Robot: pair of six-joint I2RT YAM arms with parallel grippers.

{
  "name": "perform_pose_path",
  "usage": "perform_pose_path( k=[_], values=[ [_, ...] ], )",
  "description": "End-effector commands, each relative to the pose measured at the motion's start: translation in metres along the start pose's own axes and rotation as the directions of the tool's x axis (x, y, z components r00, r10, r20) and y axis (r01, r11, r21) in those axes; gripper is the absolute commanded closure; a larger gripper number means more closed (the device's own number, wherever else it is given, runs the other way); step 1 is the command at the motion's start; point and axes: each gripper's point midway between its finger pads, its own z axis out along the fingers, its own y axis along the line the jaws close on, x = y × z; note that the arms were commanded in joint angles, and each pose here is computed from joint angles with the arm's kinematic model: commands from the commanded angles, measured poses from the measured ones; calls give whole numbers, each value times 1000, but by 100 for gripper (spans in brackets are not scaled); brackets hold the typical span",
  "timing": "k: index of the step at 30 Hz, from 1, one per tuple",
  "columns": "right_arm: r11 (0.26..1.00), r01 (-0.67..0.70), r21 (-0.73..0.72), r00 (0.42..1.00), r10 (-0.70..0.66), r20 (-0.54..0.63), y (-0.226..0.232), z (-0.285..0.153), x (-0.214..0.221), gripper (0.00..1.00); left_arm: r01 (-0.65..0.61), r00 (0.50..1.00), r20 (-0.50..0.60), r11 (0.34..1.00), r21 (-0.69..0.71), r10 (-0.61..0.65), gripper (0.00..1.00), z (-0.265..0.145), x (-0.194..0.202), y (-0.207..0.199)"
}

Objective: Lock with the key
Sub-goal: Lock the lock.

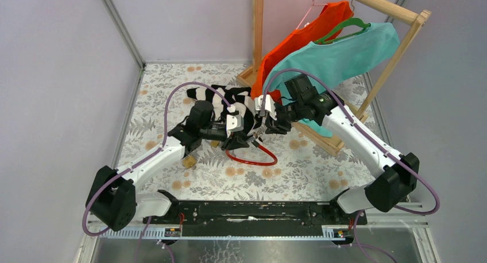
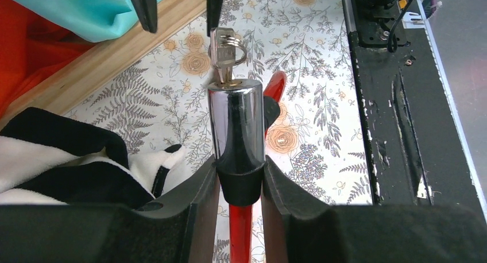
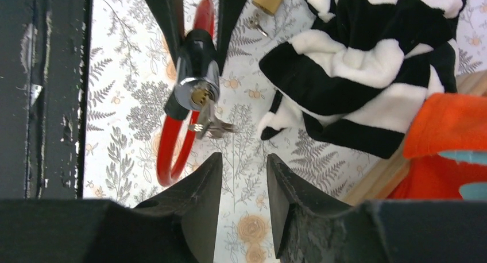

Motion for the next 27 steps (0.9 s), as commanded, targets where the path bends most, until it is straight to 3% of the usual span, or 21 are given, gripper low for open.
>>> perform_pose_path(
  k=[1, 6, 13, 27],
  values=[
    [997, 55, 59, 998, -55, -1, -10, -25, -17, 58, 45, 999, -32, 998, 47, -43, 100, 2, 10, -12],
    [1000, 5, 16, 998, -6, 65, -4, -27, -35, 54, 43, 999, -33, 998, 43, -42, 100, 2, 9, -10],
    [983, -160, -90, 977, 171, 127, 7, -16, -49, 36, 43, 998, -37, 998, 35, -42, 100, 2, 10, -9],
    [943, -304, -138, 945, 317, 86, 16, 2, -46, 52, 47, 998, -40, 998, 34, -45, 100, 3, 11, -7]
  ],
)
